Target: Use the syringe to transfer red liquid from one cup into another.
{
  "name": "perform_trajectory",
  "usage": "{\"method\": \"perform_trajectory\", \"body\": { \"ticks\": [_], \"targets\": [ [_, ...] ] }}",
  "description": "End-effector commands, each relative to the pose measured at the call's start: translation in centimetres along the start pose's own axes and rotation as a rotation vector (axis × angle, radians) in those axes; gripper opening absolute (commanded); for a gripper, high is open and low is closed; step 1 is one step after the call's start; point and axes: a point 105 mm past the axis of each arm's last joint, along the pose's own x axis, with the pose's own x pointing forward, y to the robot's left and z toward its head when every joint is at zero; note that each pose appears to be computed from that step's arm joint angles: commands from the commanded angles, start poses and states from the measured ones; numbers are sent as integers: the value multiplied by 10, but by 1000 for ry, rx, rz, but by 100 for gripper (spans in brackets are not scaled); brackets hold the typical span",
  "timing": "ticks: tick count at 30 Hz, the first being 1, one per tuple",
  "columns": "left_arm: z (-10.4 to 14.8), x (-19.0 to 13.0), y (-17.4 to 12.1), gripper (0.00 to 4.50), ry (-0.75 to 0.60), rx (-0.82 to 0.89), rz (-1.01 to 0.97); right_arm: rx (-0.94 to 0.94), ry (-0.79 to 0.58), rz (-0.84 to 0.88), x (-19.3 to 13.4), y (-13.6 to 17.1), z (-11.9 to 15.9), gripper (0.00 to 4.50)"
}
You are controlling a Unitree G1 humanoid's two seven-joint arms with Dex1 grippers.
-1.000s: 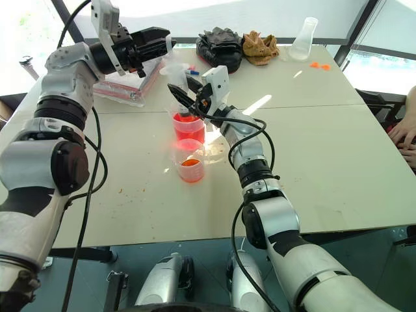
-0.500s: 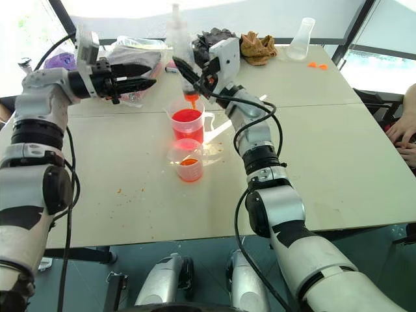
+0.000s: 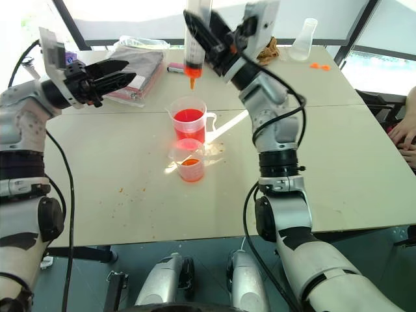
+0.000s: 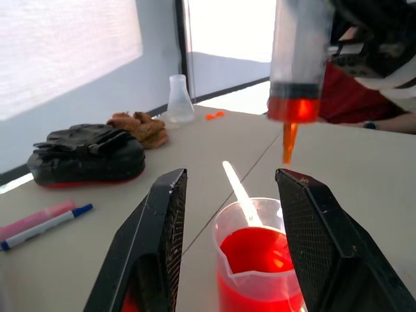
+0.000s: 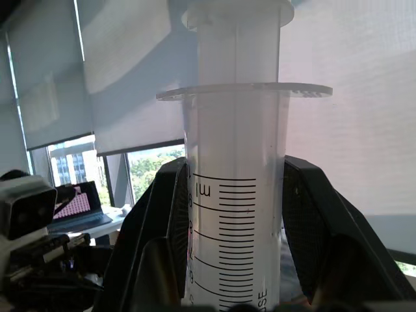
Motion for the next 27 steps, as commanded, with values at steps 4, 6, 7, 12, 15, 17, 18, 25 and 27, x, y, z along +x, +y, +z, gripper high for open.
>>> {"method": "perform_trajectory", "body": {
  "ticks": [4,6,7,12,15,17,18,25,27],
  "targets": [
    [26,-11,-17,229,-26,50,-5,50,101,89,-28,38,7,153],
    [28,-11,-20,229,-23,52,-11,90,137,80,-39,44,-4,153],
    [30,-10,-20,229,-25,53,-16,103,149,70,-42,46,-9,153],
    [31,2,-21,229,-21,68,-49,172,128,41,-36,54,-23,153],
    [37,11,-23,229,-20,93,-103,229,146,44,-39,65,-36,153],
    [45,18,-23,229,-32,116,-132,248,156,44,-42,70,-43,153],
    [48,21,-23,229,-40,128,-143,252,159,43,-43,72,-45,153],
    [73,47,-30,229,-122,146,-273,253,182,24,-48,70,-56,153],
    [78,55,-32,229,-145,139,-307,242,189,22,-49,68,-58,153]
  ]
}}
